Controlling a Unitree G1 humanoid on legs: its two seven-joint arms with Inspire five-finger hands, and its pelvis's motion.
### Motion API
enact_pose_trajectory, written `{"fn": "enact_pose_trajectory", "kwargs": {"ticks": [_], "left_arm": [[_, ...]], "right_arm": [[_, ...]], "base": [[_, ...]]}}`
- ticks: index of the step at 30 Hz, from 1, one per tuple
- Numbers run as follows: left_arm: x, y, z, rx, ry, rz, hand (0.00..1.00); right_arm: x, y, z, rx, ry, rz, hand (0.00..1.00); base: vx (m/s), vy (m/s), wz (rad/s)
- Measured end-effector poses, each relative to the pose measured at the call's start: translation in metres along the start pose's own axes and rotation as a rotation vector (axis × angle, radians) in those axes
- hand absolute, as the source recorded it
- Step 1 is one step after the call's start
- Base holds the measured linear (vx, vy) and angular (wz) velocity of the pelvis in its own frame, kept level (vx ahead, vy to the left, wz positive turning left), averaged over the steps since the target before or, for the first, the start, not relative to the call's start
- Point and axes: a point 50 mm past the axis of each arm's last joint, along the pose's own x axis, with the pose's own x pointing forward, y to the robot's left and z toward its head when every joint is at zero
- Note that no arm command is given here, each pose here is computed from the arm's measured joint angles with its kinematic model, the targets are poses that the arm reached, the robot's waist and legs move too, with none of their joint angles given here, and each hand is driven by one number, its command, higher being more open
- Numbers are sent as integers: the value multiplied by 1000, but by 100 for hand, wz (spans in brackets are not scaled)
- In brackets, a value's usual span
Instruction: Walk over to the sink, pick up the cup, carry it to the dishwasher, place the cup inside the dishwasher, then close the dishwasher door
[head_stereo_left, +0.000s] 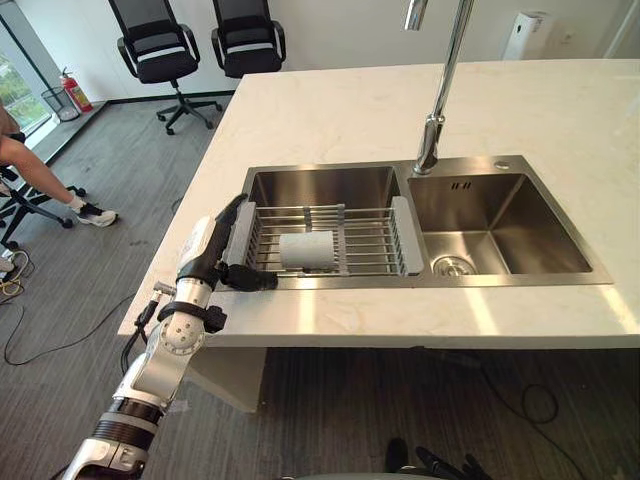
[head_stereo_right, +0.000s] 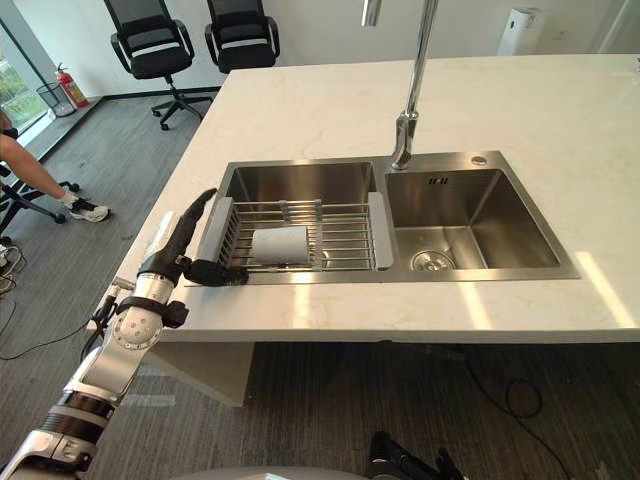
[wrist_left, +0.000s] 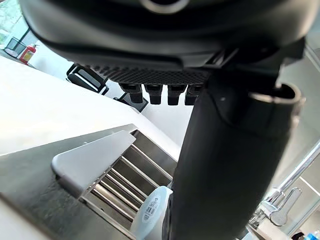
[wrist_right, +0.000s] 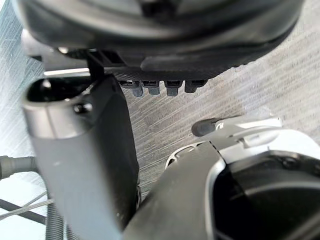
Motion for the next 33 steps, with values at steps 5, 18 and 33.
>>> {"fn": "enact_pose_trajectory", "kwargs": {"ticks": [5, 18, 33], "left_arm": [[6, -5, 5, 9, 1, -22, 100], [19, -12, 17, 115, -54, -59, 100], [25, -23, 27, 198, -79, -120, 100]], "right_arm": [[2, 0, 2, 13, 6, -24, 100], [4, 4, 3, -19, 19, -19, 100], [5, 2, 5, -21, 28, -26, 100]], "base": [[16, 8, 0], [-42, -5, 2], [0, 0, 1]]}}
